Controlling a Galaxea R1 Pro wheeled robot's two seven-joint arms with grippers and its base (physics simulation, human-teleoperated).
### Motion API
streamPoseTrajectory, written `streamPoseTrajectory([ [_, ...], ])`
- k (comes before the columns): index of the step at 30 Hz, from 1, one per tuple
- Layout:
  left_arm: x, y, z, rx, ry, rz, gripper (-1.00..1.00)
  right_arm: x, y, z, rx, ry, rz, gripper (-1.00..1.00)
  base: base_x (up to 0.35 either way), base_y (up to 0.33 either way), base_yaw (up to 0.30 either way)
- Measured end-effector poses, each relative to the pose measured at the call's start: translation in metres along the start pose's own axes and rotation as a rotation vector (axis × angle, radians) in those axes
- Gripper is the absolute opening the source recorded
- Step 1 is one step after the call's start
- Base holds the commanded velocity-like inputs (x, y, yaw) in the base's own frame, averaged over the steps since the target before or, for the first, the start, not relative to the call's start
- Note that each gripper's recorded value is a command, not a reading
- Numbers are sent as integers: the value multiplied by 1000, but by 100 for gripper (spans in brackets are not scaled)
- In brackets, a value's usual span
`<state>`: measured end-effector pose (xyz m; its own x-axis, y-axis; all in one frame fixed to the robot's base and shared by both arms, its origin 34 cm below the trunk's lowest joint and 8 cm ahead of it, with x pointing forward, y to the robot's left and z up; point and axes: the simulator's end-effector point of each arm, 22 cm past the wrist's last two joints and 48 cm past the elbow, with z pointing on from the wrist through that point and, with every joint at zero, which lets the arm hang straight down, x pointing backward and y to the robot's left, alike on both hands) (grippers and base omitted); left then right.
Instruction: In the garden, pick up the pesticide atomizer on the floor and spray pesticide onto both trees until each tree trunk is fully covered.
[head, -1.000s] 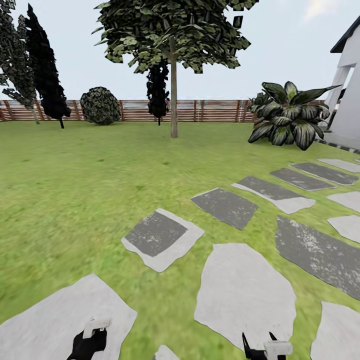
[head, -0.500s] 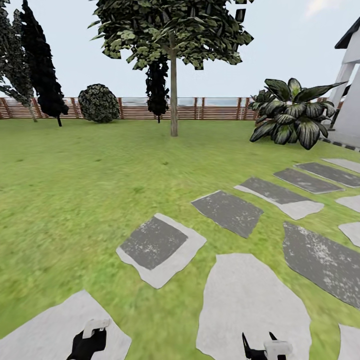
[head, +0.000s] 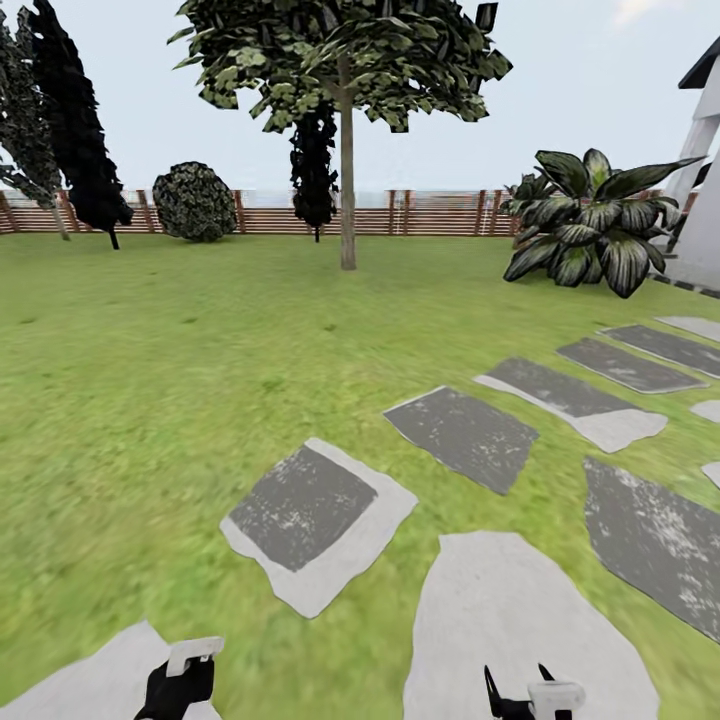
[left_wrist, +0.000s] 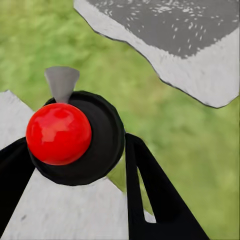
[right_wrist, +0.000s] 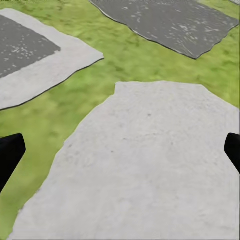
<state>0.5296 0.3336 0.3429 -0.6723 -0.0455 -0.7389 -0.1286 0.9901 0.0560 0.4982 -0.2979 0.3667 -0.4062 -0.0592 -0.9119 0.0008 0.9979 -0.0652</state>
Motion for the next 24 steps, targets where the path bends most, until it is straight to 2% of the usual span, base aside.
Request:
streamPoseTrajectory([
  [24,3,-3,0,3,7,-1,-100,3,2,0,-3,8,1,100,338,0,3],
])
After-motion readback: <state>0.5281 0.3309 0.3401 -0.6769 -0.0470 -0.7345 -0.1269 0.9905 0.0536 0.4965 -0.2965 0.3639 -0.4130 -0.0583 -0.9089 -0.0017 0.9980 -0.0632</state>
